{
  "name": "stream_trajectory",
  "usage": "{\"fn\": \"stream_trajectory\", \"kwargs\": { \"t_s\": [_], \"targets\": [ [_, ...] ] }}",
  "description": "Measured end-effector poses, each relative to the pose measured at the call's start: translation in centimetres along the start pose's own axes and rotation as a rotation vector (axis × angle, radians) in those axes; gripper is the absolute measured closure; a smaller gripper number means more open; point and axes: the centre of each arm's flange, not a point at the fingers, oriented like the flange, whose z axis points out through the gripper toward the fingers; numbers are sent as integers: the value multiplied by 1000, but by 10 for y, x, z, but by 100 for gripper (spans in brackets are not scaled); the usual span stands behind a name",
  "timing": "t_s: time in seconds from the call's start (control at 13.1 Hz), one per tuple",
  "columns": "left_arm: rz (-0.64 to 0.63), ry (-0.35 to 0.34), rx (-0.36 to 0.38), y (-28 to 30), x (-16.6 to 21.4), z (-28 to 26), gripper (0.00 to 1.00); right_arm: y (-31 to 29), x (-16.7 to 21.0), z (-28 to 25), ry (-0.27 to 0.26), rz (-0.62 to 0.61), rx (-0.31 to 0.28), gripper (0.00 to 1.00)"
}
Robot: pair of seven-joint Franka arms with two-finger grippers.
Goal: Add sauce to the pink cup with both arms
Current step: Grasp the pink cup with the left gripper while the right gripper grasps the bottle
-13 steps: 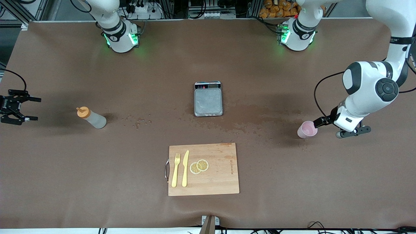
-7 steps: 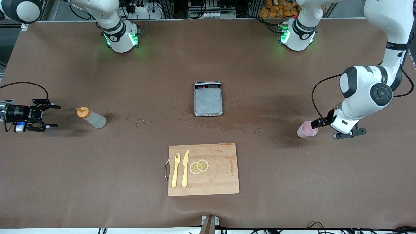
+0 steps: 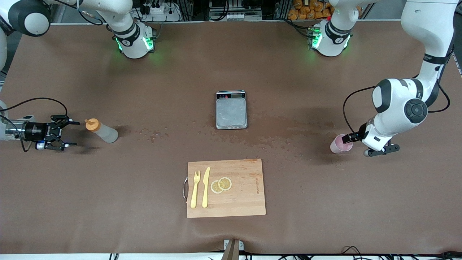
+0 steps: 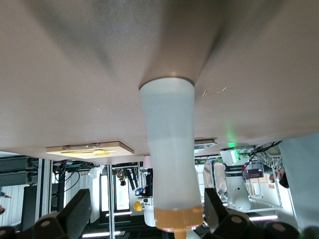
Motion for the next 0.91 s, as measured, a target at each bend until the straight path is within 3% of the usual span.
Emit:
{"fn": "stream_trajectory", "kwargs": {
  "t_s": [0.15, 0.23, 0.76, 0.91],
  "targets": [
    [0, -2, 0, 0, 0, 2, 19, 1, 12, 8, -15, 11, -6, 0],
    [0, -2, 0, 0, 0, 2, 26, 1, 15, 12, -21, 15, -9, 0],
    [2, 0, -3, 1, 1, 5, 97, -16, 14, 56, -57, -1, -70, 0],
    [3, 3, -4, 2, 1, 4, 97, -18, 16, 64, -64, -16, -82, 0]
  ]
}}
